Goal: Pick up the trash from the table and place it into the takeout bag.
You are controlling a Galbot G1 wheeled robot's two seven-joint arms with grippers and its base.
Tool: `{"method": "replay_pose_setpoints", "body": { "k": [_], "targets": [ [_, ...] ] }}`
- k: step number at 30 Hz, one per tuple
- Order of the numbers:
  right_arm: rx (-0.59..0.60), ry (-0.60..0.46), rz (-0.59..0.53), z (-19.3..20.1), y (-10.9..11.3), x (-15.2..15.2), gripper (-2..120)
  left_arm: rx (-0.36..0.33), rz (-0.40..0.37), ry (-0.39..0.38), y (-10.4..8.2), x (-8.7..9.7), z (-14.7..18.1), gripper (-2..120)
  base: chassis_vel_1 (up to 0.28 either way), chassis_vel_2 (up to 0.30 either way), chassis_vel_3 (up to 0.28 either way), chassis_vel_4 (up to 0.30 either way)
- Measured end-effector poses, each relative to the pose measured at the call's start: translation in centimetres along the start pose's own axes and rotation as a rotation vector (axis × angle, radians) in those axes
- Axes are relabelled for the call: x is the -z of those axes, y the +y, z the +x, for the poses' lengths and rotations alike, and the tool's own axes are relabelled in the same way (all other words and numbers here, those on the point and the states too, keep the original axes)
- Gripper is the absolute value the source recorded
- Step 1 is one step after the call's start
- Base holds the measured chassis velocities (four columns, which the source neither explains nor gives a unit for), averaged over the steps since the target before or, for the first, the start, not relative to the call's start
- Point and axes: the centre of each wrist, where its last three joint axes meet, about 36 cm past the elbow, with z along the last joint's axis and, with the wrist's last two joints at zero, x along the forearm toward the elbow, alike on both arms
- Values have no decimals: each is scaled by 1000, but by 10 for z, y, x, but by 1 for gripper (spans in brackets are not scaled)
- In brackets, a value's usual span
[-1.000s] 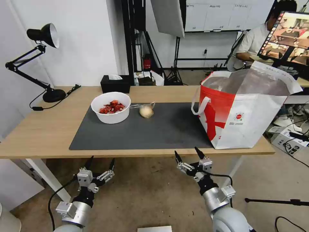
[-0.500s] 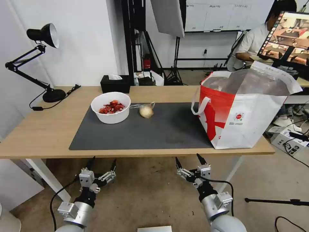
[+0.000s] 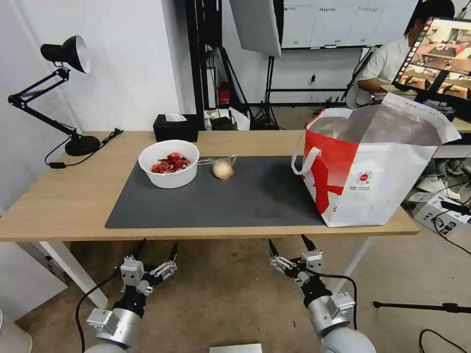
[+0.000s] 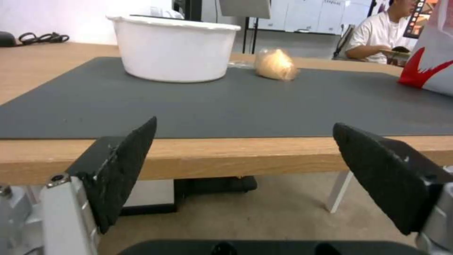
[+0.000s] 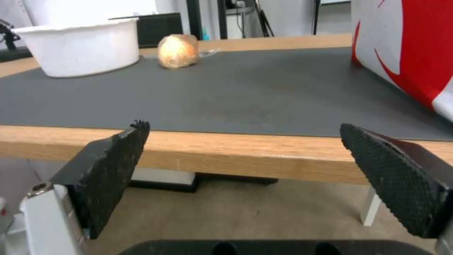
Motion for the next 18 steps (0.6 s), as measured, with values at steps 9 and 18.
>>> {"method": "replay_pose_setpoints", "body": {
  "k": [9, 18],
  "targets": [
    [1, 13, -15, 3, 1, 4, 100, -2, -2, -4, 0, 2, 1, 100, 0, 0, 0, 0],
    [81, -27, -10, -27, -5, 41, 100, -4, -16, -4, 2, 8, 6, 100, 0, 0, 0, 0]
  ]
}}
